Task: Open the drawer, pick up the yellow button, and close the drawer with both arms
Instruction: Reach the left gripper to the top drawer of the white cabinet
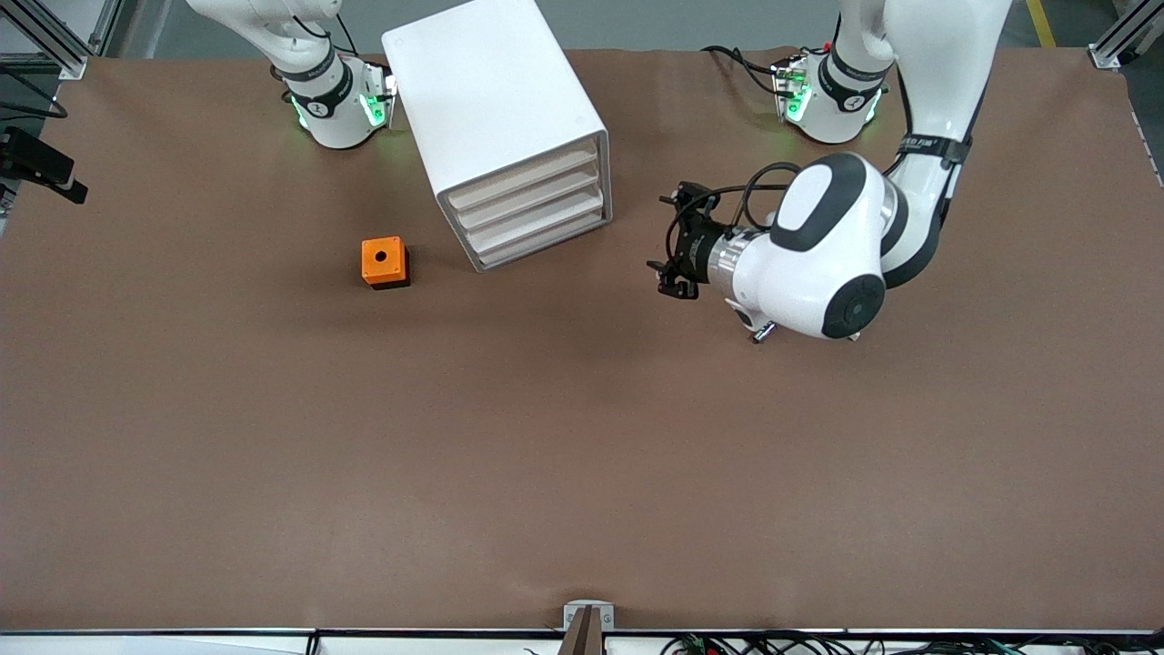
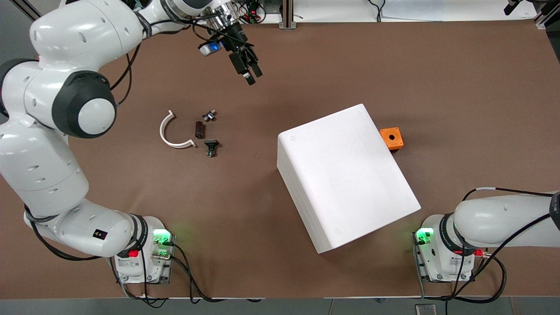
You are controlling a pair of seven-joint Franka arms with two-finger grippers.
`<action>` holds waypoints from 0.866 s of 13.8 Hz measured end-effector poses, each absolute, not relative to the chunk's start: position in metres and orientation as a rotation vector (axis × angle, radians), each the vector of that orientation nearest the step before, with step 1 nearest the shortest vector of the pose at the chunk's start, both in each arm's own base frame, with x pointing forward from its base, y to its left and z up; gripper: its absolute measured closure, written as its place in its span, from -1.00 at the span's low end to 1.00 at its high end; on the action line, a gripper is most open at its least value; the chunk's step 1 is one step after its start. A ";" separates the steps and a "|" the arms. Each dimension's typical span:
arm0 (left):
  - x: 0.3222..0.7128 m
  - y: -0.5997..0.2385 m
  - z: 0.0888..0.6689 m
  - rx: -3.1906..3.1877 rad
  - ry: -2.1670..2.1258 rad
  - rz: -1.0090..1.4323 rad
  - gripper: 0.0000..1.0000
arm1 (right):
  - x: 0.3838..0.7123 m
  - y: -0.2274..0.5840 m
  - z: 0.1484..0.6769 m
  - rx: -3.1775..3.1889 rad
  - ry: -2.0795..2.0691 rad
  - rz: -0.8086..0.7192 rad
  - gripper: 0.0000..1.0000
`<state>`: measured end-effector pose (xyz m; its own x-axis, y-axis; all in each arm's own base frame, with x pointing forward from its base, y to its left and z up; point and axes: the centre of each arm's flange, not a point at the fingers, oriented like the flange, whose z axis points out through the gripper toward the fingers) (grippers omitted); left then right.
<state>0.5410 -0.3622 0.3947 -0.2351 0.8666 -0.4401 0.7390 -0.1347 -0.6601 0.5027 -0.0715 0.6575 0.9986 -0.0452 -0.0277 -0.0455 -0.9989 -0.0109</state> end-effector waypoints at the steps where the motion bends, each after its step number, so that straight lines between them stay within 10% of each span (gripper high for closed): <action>1: 0.541 -0.369 0.387 -1.759 -1.977 1.374 -1.00 | 0.503 -0.072 0.658 -3.129 0.071 0.043 -1.00; 9: 0.512 -0.432 0.293 -1.185 -1.932 1.522 -0.99 | 0.503 -0.072 0.657 -3.129 0.071 0.043 -1.00; 12: 0.491 -0.461 0.283 -1.134 -1.895 1.519 -0.54 | 0.503 -0.072 0.657 -3.129 0.073 0.043 -1.00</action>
